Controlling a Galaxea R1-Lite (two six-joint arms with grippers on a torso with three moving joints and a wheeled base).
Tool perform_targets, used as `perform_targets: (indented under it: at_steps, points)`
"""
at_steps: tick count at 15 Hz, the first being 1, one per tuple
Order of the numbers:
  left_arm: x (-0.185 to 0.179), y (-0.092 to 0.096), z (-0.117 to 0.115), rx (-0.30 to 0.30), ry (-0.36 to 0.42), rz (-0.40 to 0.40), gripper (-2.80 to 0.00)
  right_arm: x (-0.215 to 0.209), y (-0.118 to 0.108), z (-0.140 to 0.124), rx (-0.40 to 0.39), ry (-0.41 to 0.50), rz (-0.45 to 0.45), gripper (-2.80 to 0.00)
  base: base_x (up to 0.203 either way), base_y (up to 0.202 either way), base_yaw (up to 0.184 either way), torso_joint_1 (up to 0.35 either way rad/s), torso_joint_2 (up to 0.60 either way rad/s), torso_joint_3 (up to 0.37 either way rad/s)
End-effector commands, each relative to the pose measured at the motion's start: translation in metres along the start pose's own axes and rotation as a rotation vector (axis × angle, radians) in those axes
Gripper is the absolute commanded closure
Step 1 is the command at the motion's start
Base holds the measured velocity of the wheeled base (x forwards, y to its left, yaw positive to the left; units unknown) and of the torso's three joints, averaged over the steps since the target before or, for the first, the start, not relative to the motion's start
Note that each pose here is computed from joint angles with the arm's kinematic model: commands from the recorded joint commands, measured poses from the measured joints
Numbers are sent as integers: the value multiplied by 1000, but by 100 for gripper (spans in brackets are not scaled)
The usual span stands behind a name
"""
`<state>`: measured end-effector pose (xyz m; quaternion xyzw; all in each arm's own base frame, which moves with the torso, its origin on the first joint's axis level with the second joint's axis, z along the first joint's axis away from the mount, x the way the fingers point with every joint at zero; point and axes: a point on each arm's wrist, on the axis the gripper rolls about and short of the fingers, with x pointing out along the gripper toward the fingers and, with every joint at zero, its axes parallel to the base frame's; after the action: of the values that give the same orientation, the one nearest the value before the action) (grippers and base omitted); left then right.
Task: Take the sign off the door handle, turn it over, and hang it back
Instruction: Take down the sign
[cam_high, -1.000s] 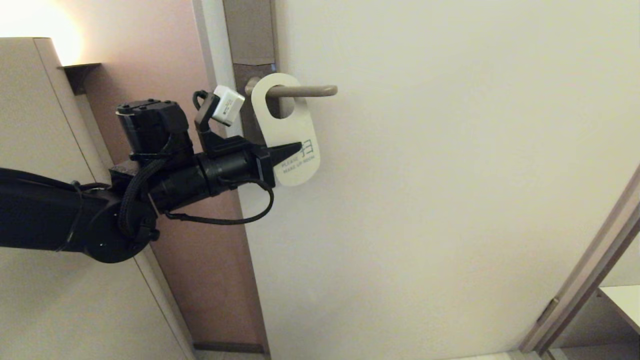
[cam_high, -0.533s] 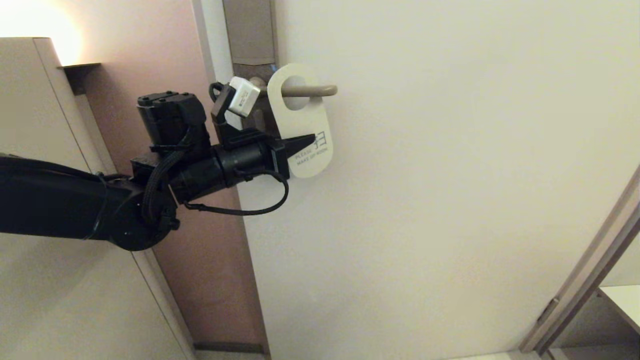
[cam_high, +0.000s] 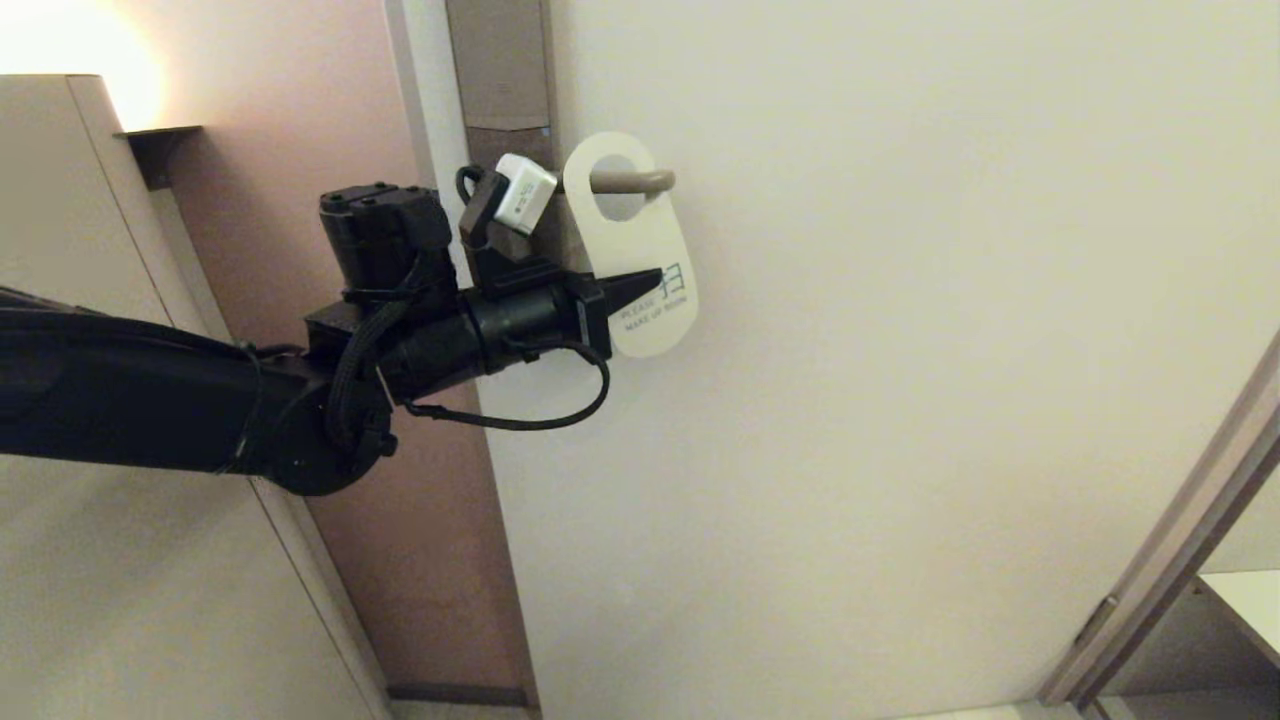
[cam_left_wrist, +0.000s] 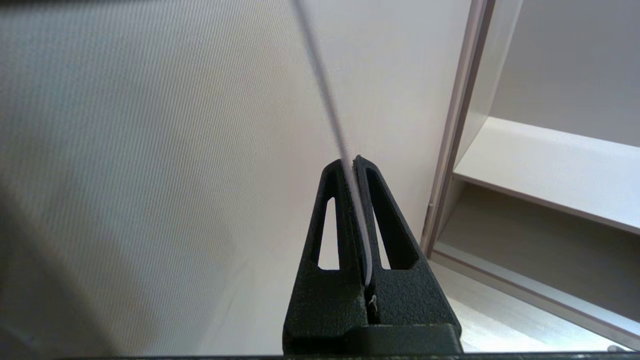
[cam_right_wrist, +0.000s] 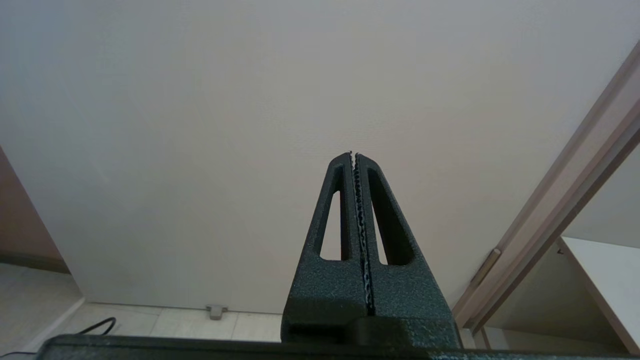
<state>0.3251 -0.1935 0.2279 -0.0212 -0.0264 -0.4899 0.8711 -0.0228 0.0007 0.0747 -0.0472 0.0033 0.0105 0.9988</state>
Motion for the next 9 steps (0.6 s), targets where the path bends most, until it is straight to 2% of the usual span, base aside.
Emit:
perform_targets:
  at_steps: [1, 9]
  points:
    - [9, 4, -5, 2, -1, -7, 0, 0, 0, 0, -1, 0, 1, 0, 0, 0, 0, 0, 0, 0]
    - [24, 4, -26, -22, 38, -24, 0, 0, 0, 0, -1, 0, 1, 0, 0, 0, 0, 0, 0, 0]
